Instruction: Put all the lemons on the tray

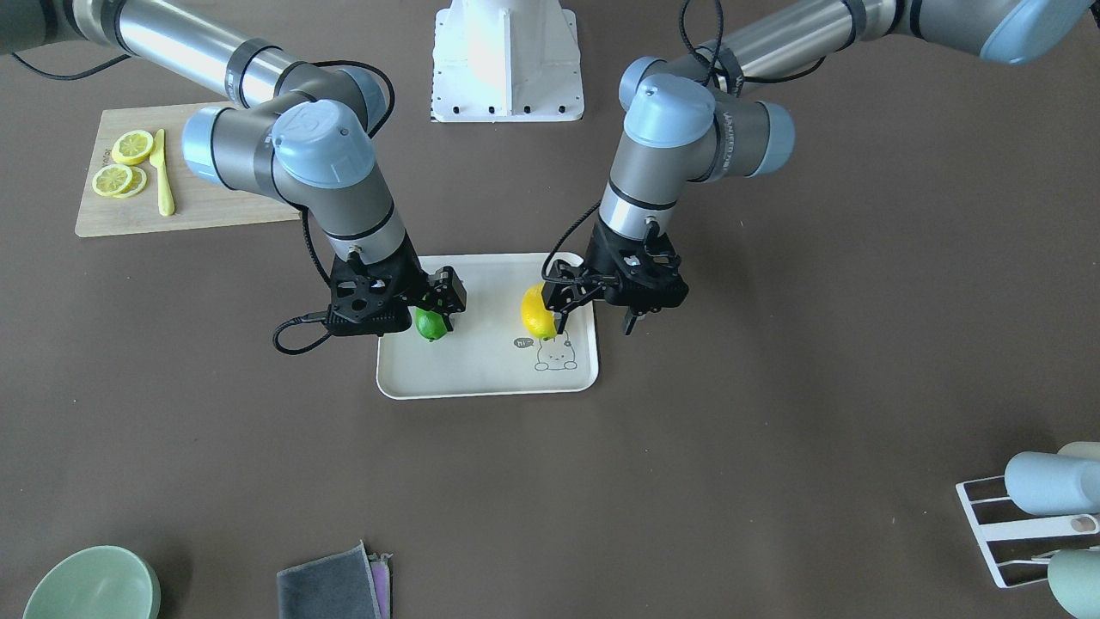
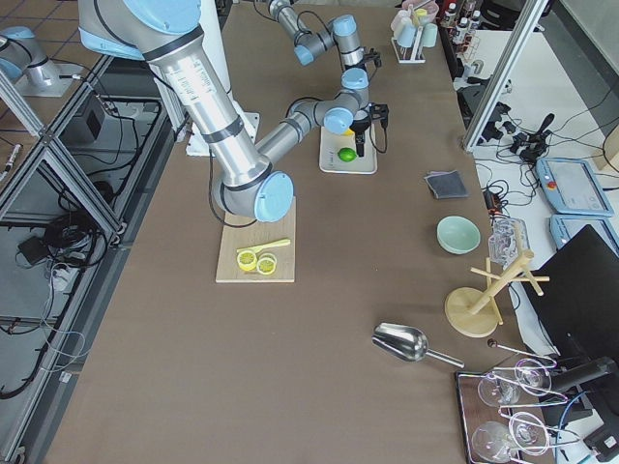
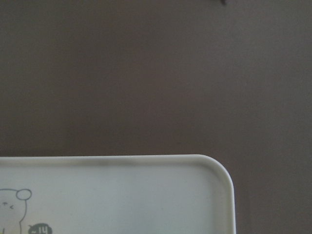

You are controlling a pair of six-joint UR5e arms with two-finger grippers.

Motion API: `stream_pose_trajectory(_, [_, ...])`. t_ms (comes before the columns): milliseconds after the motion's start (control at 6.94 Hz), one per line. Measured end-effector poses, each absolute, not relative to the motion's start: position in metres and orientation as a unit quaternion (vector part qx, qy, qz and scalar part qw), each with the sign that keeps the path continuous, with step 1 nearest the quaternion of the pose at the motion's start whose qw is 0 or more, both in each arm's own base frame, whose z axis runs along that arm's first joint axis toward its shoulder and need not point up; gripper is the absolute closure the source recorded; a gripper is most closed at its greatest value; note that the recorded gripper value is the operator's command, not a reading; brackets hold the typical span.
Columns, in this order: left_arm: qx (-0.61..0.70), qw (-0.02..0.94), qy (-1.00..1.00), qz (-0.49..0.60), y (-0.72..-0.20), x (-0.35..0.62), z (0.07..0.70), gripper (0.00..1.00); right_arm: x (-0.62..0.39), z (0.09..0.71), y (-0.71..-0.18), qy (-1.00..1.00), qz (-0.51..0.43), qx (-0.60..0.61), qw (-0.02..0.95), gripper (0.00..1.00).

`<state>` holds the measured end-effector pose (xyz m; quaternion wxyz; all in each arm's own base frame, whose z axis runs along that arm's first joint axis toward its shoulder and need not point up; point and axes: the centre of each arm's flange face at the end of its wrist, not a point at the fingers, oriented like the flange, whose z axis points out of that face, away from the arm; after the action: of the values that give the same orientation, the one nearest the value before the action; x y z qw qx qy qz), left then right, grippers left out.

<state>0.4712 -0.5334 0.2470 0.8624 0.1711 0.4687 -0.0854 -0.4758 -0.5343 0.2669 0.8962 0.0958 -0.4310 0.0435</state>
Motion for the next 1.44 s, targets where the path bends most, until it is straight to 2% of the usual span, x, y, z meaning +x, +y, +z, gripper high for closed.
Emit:
stream_pose_trajectory(288, [0.191, 0.872, 0.447, -0.057, -0.575, 0.381, 0.294, 0.02, -0.413, 0.307, -0.56, -0.405, 0.013, 0.134, 0.904, 0.0])
stream_pose_trajectory(720, [0.24, 0.879, 0.401, -0.092, -0.581, 0.324, 0.383, 0.02, -0.353, 0.348, -0.579, -0.375, 0.028, 0.151, 0.914, 0.0])
stream_pose_trajectory(1008, [0.261, 0.899, 0.344, -0.071, -0.591, 0.266, 0.44, 0.02, -0.293, 0.385, -0.589, -0.35, -0.012, 0.168, 0.922, 0.0])
stream_pose_trajectory(1440, [0.228, 0.923, 0.311, 0.016, -0.573, 0.109, 0.542, 0.02, -0.154, 0.507, -0.566, -0.3, -0.078, 0.147, 0.939, 0.0])
